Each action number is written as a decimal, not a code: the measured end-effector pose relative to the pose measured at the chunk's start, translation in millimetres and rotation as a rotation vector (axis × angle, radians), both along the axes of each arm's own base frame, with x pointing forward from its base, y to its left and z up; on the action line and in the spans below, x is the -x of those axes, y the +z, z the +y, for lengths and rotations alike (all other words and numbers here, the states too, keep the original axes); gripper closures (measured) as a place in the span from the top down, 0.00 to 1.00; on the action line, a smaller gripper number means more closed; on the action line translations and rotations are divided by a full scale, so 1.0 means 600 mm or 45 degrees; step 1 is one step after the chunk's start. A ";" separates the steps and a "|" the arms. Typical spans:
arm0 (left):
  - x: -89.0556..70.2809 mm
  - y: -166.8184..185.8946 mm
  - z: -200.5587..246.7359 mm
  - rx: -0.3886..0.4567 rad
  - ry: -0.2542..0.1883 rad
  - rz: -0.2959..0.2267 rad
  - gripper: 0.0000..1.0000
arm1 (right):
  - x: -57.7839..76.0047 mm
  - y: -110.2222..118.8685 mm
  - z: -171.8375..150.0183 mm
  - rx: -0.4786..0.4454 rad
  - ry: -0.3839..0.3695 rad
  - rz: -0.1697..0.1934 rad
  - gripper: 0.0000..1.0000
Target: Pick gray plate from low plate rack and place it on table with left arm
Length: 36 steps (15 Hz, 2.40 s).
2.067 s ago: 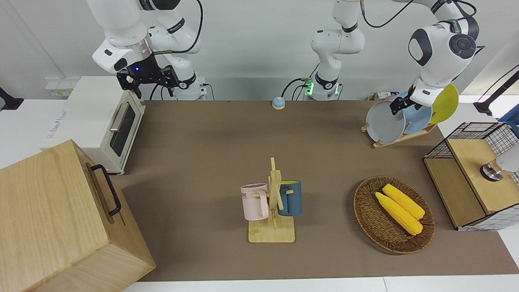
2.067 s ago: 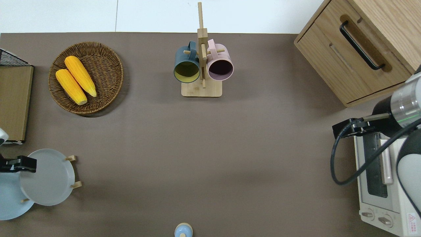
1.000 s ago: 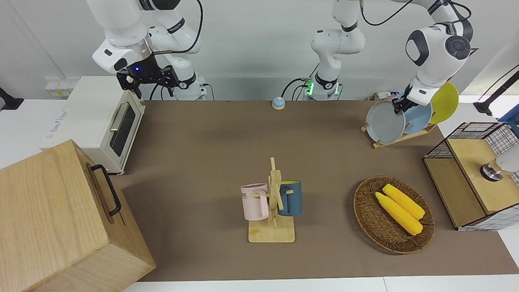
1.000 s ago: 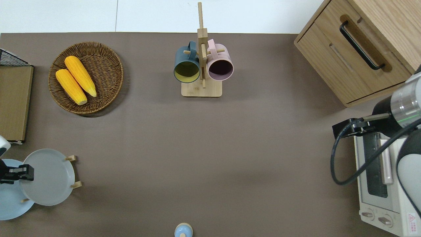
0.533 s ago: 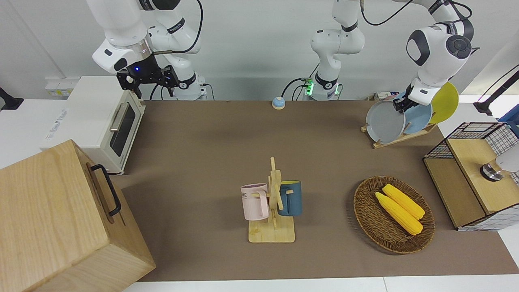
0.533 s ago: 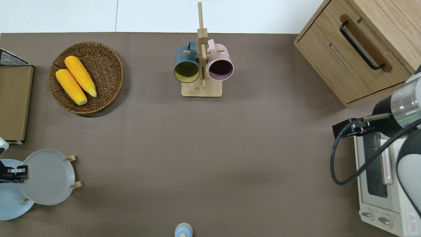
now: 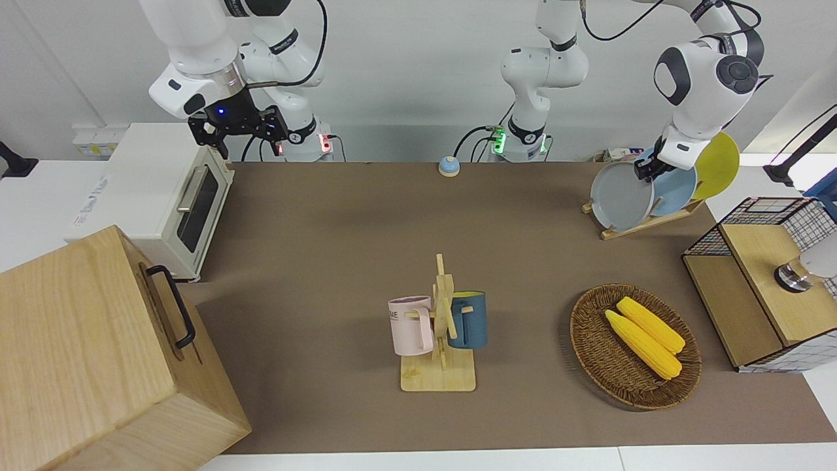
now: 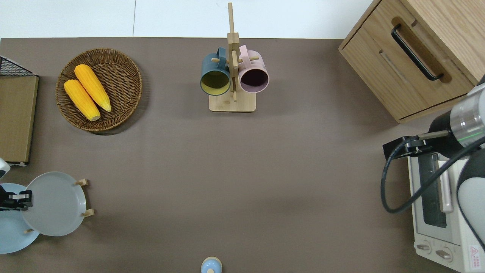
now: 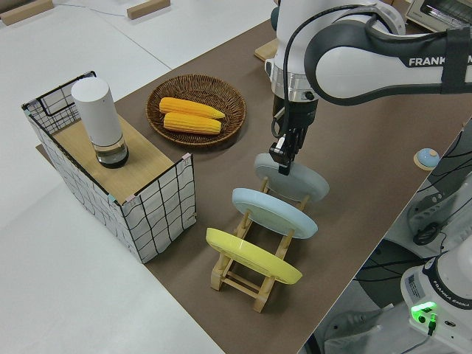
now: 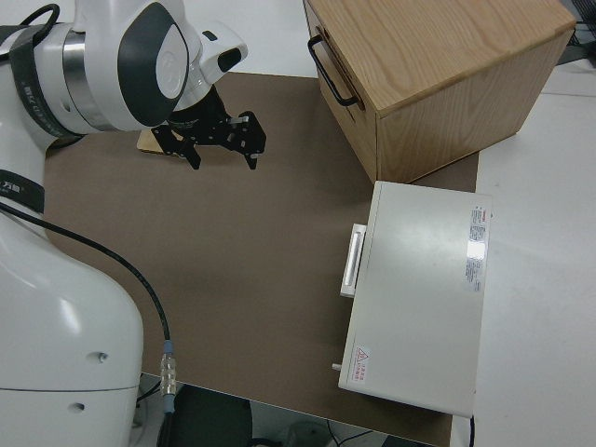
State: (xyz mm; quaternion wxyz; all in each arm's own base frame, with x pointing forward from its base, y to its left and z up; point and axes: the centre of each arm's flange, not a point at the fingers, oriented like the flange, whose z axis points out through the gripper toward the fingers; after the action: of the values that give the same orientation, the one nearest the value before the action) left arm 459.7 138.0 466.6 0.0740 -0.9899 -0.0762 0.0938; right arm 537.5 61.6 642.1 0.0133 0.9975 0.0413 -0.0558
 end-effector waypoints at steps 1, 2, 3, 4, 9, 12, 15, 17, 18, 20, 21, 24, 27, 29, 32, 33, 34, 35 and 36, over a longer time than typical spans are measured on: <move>-0.001 0.004 0.000 -0.005 -0.001 -0.006 0.09 | 0.000 0.000 0.000 0.000 0.000 0.000 0.99; -0.002 0.010 0.000 -0.008 -0.001 -0.015 0.09 | 0.000 0.000 0.000 0.000 0.000 0.000 0.99; -0.003 0.015 0.001 -0.010 -0.001 -0.023 0.09 | 0.000 0.000 0.000 0.000 0.000 0.000 0.99; -0.004 0.020 0.002 -0.012 -0.001 -0.032 0.09 | 0.000 0.000 0.000 0.000 0.000 0.000 0.99; -0.010 0.041 0.009 -0.076 -0.025 -0.048 0.09 | 0.000 0.000 0.000 0.000 0.000 0.000 0.99; -0.013 0.060 0.006 -0.083 -0.026 -0.055 0.09 | 0.000 0.000 0.000 0.000 0.000 0.000 0.99; -0.013 0.081 0.005 -0.086 -0.021 -0.059 0.09 | 0.000 0.000 0.000 0.000 0.000 0.000 0.99; -0.012 0.089 0.006 -0.086 -0.017 -0.058 0.09 | 0.000 0.000 0.000 0.000 0.000 0.000 0.99; -0.012 0.094 0.005 -0.087 -0.016 -0.056 0.09 | 0.000 0.000 0.000 0.000 0.000 0.000 0.99; -0.011 0.109 -0.002 -0.086 -0.002 -0.045 0.09 | 0.000 0.000 0.000 0.000 0.000 0.000 0.99; -0.011 0.121 -0.010 -0.078 0.011 -0.050 0.09 | 0.000 0.000 0.000 0.000 0.000 0.000 0.99; -0.008 0.165 -0.046 -0.043 0.049 -0.065 0.09 | 0.000 0.000 0.000 0.000 0.000 0.000 0.99; -0.002 0.216 -0.094 -0.035 0.071 -0.079 0.09 | 0.000 0.000 0.000 0.000 0.000 0.000 0.99; 0.005 0.244 -0.131 -0.019 0.105 -0.092 0.09 | 0.000 0.000 0.000 0.000 0.000 0.000 0.99; 0.013 0.288 -0.185 -0.016 0.143 -0.113 0.09 | 0.000 0.000 0.000 0.000 0.000 0.000 0.99; 0.015 0.298 -0.199 -0.018 0.149 -0.120 0.09 | 0.000 0.000 0.000 0.000 0.000 0.000 0.99; 0.016 0.304 -0.211 -0.015 0.154 -0.126 0.09 | 0.000 0.000 0.000 0.000 0.000 0.000 0.99; 0.017 0.307 -0.221 0.008 0.162 -0.126 0.09 | 0.000 0.000 0.000 0.000 0.000 0.000 0.99; 0.018 0.305 -0.229 0.050 0.171 -0.118 0.09 | 0.000 0.000 0.000 0.000 0.000 0.000 0.99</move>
State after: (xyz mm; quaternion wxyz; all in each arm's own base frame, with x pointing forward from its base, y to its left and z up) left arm 449.1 0.5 649.7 0.0444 -0.9871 -0.1440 0.0542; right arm 537.5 61.6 642.1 0.0133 0.9975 0.0413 -0.0558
